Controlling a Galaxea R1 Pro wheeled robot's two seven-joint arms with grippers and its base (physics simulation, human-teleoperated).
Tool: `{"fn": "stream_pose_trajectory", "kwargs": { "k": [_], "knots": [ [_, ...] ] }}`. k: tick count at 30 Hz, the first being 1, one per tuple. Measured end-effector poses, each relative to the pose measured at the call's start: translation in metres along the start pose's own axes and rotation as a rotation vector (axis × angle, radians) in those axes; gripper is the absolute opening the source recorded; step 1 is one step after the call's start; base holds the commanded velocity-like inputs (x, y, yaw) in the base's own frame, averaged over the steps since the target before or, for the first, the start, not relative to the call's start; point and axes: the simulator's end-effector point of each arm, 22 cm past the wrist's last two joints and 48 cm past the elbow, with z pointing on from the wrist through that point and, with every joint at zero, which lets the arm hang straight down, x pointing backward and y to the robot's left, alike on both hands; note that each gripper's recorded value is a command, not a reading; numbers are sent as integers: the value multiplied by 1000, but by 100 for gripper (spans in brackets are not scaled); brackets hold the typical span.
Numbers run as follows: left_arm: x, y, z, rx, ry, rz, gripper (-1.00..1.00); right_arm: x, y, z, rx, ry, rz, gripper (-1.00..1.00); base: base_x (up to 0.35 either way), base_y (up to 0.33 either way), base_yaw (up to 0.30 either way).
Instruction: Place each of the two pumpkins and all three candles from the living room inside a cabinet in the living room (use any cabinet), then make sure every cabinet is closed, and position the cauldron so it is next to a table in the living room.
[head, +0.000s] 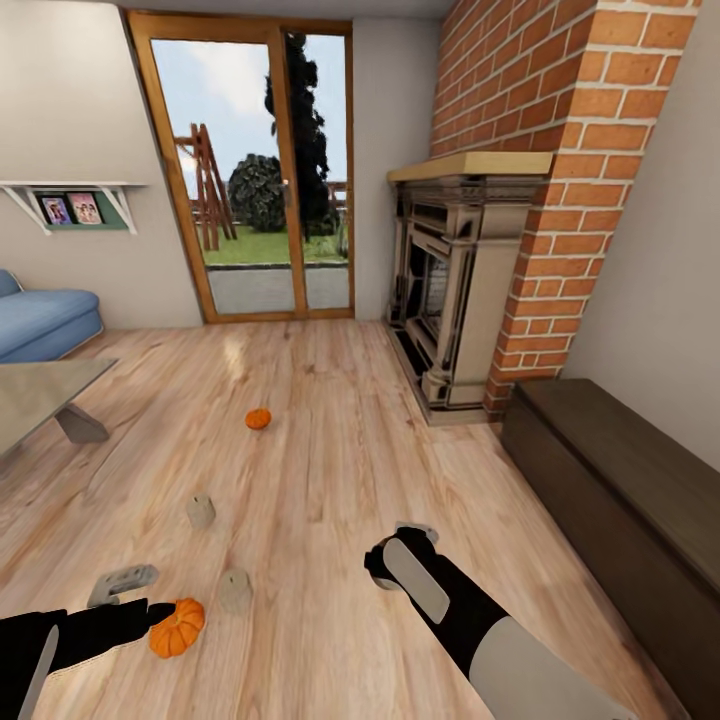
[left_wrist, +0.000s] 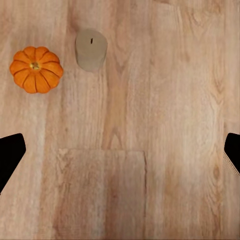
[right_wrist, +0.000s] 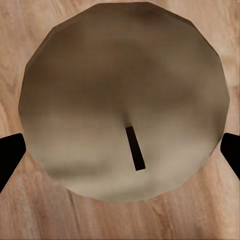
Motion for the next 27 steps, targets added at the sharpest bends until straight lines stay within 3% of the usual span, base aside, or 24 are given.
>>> {"fn": "stream_pose_trajectory", "kwargs": {
  "k": [27],
  "knots": [
    [0, 1, 0, -1, 0, -1, 100, 0, 0, 0, -1, 1, 2, -100, 339, 0, 0]
  ]
}}
